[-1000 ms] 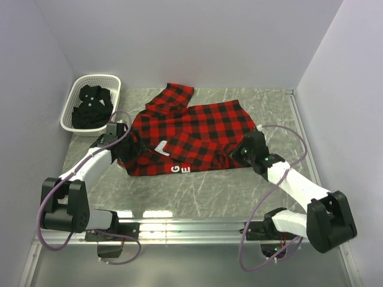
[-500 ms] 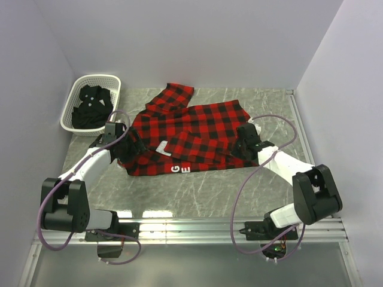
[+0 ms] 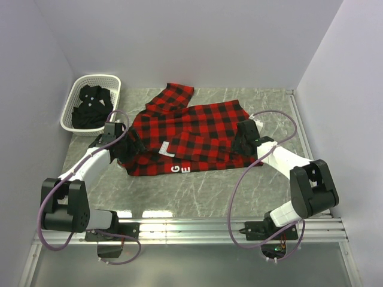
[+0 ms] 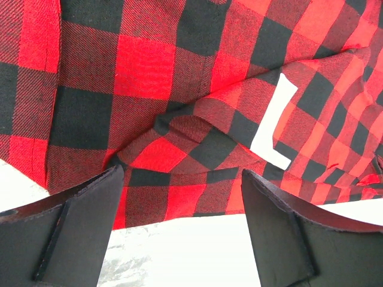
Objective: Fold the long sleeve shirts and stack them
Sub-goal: Fold the shirt
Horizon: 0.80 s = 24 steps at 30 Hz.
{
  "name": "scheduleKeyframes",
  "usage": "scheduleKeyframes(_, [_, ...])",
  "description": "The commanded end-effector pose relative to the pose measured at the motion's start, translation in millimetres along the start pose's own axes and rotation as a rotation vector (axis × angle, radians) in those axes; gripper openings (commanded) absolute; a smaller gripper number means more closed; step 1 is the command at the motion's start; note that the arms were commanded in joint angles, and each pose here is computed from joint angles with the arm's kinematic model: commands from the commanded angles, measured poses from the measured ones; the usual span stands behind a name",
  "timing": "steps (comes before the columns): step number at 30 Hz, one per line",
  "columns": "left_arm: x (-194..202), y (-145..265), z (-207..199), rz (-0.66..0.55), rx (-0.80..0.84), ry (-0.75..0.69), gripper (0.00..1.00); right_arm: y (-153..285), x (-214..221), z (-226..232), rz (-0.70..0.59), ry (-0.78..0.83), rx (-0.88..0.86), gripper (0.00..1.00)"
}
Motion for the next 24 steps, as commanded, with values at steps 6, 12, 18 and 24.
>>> scheduleKeyframes(6, [-29,27,-31,-0.144,0.082,-0.002,0.83,51,-34,46,-0.073,-0.001,-0.302,0.69])
scheduleKeyframes(12, [-38,23,-77,-0.176,0.171,-0.027,0.71,75,-30,77,-0.05,-0.028,-0.555,0.7])
scheduleKeyframes(18, [-31,-14,-112,-0.106,0.251,-0.019,0.45,51,-7,82,0.1,-0.076,-0.642,0.65])
scheduleKeyframes(24, [-15,-55,-100,-0.037,0.2,0.026,0.36,9,18,57,0.277,-0.165,-0.614,0.64])
Point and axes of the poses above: each gripper's point midway between its finger pads, its own y axis back along the fingers, its own z axis along the line the jaws close on, x = y × z, the point moved 3 cm from there along y, back along the fingers, and after that the axes turned 6 degrees about -y, right-handed, at the moved point
